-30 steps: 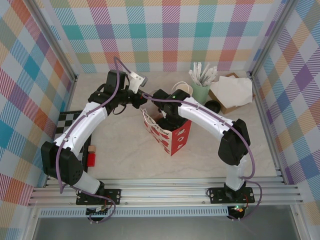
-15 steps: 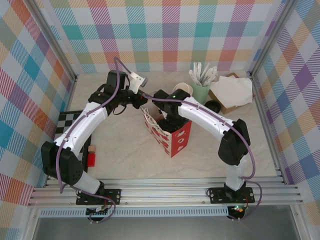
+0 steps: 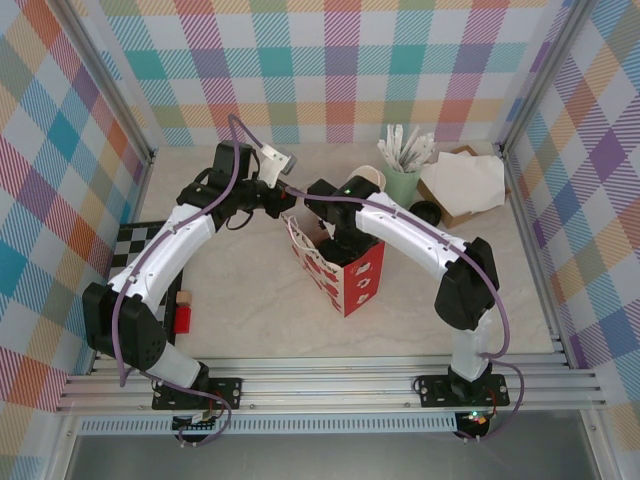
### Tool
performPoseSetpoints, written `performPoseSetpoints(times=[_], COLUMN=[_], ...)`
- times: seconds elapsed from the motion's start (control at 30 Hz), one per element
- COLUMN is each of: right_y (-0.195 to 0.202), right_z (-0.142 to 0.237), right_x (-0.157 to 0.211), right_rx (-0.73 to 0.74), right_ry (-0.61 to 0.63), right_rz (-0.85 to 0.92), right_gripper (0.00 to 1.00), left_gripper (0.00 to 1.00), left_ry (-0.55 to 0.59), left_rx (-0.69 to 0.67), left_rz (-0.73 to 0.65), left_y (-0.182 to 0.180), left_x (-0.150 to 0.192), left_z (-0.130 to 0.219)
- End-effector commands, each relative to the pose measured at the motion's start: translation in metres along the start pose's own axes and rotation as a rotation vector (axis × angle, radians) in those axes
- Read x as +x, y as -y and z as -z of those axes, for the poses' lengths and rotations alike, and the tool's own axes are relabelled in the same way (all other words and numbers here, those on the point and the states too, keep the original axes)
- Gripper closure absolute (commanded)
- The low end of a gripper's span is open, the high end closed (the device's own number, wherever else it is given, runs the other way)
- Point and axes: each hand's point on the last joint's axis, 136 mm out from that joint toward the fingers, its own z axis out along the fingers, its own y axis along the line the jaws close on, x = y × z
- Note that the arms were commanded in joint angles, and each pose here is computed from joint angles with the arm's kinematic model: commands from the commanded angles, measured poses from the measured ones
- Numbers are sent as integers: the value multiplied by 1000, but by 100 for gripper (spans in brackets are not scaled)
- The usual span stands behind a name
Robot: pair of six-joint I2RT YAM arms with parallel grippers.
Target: Pack the takeout coffee
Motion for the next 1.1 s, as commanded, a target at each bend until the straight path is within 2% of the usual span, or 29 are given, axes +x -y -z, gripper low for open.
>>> performPoseSetpoints(times=[0.0,1.07], right_y=[4,4], right_z=[-1,3], right_x=[12,17], right_rx=[10,11], right_ry=[-72,-87], right_rz=[-19,-22], right_gripper=[45,45], left_gripper=[100,100], left_ry=[-1,2], left_rx=[-7,-7], left_rz=[3,1], left_y=[-4,-4], left_x=[3,2], left_z=[2,4])
